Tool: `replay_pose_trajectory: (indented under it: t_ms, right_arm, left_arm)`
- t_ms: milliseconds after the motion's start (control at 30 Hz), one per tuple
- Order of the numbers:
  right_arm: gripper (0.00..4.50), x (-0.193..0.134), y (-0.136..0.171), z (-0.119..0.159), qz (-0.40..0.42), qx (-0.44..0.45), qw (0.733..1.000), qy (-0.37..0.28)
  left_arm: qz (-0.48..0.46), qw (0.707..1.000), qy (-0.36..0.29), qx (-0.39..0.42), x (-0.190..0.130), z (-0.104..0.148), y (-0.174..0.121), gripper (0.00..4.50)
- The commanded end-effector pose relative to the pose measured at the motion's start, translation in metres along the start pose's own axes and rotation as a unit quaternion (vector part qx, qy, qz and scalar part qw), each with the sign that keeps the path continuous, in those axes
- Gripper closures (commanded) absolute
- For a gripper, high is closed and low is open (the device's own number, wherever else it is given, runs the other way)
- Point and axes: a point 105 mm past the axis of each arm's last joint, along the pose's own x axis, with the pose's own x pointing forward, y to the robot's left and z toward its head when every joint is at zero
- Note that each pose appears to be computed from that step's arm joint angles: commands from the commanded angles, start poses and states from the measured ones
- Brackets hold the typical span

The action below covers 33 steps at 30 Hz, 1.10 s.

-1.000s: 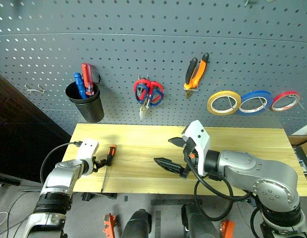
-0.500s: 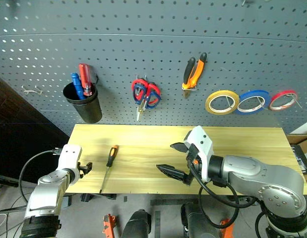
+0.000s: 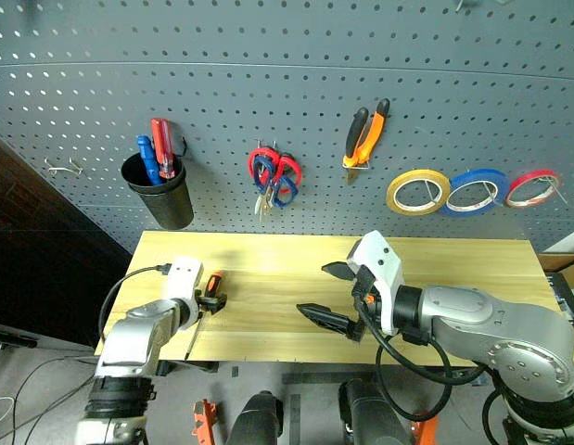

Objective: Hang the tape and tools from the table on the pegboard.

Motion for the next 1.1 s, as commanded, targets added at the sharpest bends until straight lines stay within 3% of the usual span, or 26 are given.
replay_pose_trajectory:
  t_ms: [33,233,267,433,667,733,867,933,1000,1100]
  right_arm:
    - [0.0,-0.002,0.002,0.008,-0.002,-0.009,1.0,-0.02]
    - [0.0,-0.002,0.01,0.017,0.028,0.021,0.998,-0.043]
    - [0.0,-0.002,0.01,0.019,0.026,0.004,0.999,-0.04]
    - [0.0,-0.002,0.012,0.012,0.029,-0.108,0.994,-0.008]
    - [0.0,0.004,0.013,0.002,0.04,-0.145,0.989,0.004]
    - [0.0,0.005,0.012,0.002,0.041,-0.148,0.988,0.003]
    - [0.0,0.005,0.01,0.006,0.038,-0.142,0.989,-0.007]
    - [0.0,0.004,0.008,0.007,0.038,-0.143,0.989,-0.011]
    - [0.0,0.003,0.007,0.009,0.038,-0.144,0.989,-0.016]
    - [0.0,0.0,0.004,0.011,0.042,-0.15,0.988,-0.023]
  left_arm:
    - [0.024,1.0,0.011,0.002,0.005,0.0,0.01,0.03]
    - [0.025,0.999,0.043,0.013,0.01,-0.008,0.016,0.03]
    - [0.022,0.998,0.05,0.013,0.01,-0.012,0.016,0.2]
    - [0.019,0.998,0.064,0.013,0.011,-0.021,0.018,1.52]
    - [0.01,0.999,0.043,0.018,0.01,-0.014,0.018,3.72]
    - [0.011,1.0,0.024,0.014,0.006,-0.009,0.019,3.92]
    - [0.022,0.997,-0.052,0.049,-0.012,0.007,0.02,3.92]
    - [0.029,0.988,-0.134,0.069,-0.03,0.026,0.015,3.92]
    - [0.021,0.964,-0.255,0.077,-0.061,0.057,0.006,3.92]
    - [0.01,0.93,-0.344,0.132,-0.099,0.076,-0.011,3.92]
